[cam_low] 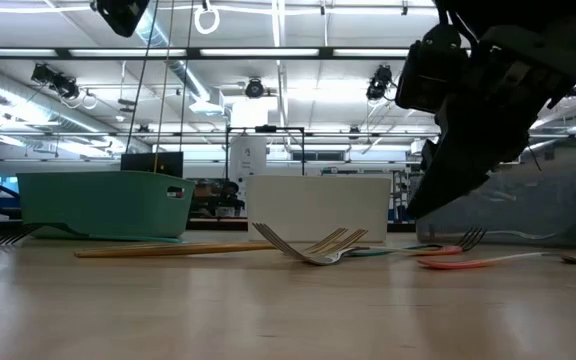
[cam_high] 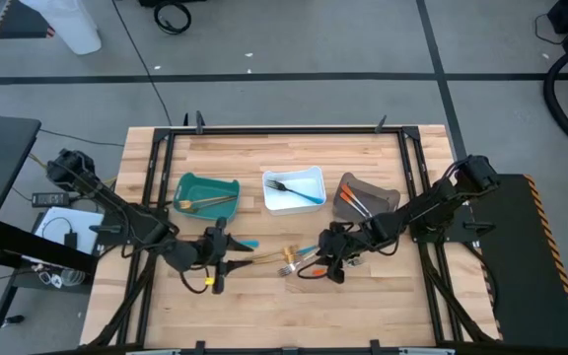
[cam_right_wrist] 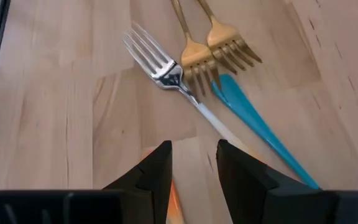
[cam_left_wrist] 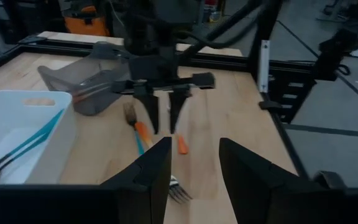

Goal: Sort silverware by color (type)
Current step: Put the orange fork into the black bin

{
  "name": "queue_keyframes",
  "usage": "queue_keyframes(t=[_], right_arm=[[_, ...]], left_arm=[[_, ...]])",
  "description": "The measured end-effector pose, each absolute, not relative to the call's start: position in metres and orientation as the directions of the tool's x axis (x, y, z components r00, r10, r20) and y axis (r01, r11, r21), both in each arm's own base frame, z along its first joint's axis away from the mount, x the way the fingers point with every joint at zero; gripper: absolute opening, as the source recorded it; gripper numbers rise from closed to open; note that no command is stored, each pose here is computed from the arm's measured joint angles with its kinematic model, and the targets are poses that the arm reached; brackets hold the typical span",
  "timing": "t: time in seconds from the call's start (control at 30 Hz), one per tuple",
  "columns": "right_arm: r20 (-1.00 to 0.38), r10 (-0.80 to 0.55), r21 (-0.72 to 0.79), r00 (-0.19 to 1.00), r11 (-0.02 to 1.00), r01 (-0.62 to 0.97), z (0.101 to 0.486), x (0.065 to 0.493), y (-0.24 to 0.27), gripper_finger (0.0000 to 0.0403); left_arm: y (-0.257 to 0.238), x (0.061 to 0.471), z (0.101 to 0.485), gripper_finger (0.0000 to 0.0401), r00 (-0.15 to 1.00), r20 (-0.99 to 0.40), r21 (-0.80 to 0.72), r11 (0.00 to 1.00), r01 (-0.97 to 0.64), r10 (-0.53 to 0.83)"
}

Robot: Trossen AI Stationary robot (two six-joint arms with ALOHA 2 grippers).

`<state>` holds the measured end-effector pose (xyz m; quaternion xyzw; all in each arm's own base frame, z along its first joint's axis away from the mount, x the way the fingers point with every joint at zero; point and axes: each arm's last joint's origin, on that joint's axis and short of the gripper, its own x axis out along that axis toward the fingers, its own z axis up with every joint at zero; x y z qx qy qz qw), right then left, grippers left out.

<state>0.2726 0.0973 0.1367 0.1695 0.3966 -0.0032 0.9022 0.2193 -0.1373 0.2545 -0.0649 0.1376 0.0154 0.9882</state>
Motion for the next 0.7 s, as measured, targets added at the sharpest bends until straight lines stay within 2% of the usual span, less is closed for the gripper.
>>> queue_keyframes(t=[0.2,0.4,0.7], right_arm=[[-0.732,0.091,0.244,0.675,0.960,0.135,0.144,0.276,0.104,0.0128],[-0.767,0.009,0.147,0.641,0.976,0.162,0.160,0.281,0.113,0.0127],[-0.833,-0.013,0.105,0.554,0.978,0.181,0.170,0.280,0.113,0.0127]], left_arm=[[-0.123,0.225,0.249,0.0144,0.944,-0.323,-0.083,0.991,-0.103,0.072],[-0.119,0.223,0.240,0.0144,0.909,-0.411,-0.112,0.985,-0.129,0.072],[-0.124,0.211,0.228,0.0144,0.849,-0.523,-0.095,0.984,-0.148,0.077]])
